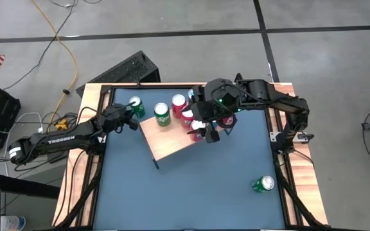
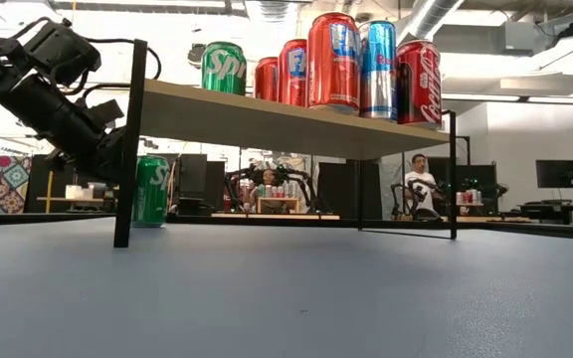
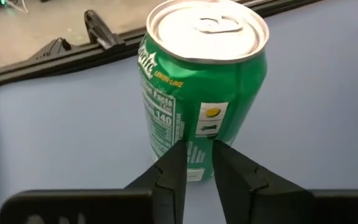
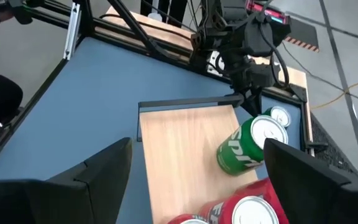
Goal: Place canned beverage on shelf
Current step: Put the top green soda can on the shelf aligned with the other green soda can
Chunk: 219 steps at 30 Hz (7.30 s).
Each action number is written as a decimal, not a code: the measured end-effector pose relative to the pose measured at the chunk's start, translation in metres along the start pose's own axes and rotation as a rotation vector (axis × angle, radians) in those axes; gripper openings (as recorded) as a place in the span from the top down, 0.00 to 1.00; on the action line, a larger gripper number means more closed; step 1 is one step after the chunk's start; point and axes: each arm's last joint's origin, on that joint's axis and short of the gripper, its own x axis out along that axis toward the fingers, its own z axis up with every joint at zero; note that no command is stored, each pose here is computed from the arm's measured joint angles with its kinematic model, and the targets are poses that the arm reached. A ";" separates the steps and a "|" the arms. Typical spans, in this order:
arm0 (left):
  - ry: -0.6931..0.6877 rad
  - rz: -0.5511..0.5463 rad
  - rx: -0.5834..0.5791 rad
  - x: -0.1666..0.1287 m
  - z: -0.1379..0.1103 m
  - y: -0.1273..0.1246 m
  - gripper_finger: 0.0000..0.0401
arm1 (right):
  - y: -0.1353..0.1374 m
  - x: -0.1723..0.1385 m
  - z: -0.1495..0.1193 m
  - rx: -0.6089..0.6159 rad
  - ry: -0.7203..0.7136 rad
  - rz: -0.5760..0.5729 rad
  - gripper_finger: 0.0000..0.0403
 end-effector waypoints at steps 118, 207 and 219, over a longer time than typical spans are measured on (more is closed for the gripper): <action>-0.035 -0.151 -0.076 0.032 -0.008 0.019 0.99 | 0.008 0.055 -0.009 -0.107 0.146 0.012 0.14; 0.712 -0.356 0.474 0.194 0.103 0.003 0.31 | -0.017 0.027 -0.028 0.007 0.262 -0.016 0.14; 0.759 -0.337 0.388 0.193 0.119 0.003 0.50 | -0.016 0.027 -0.027 0.026 0.262 -0.019 0.14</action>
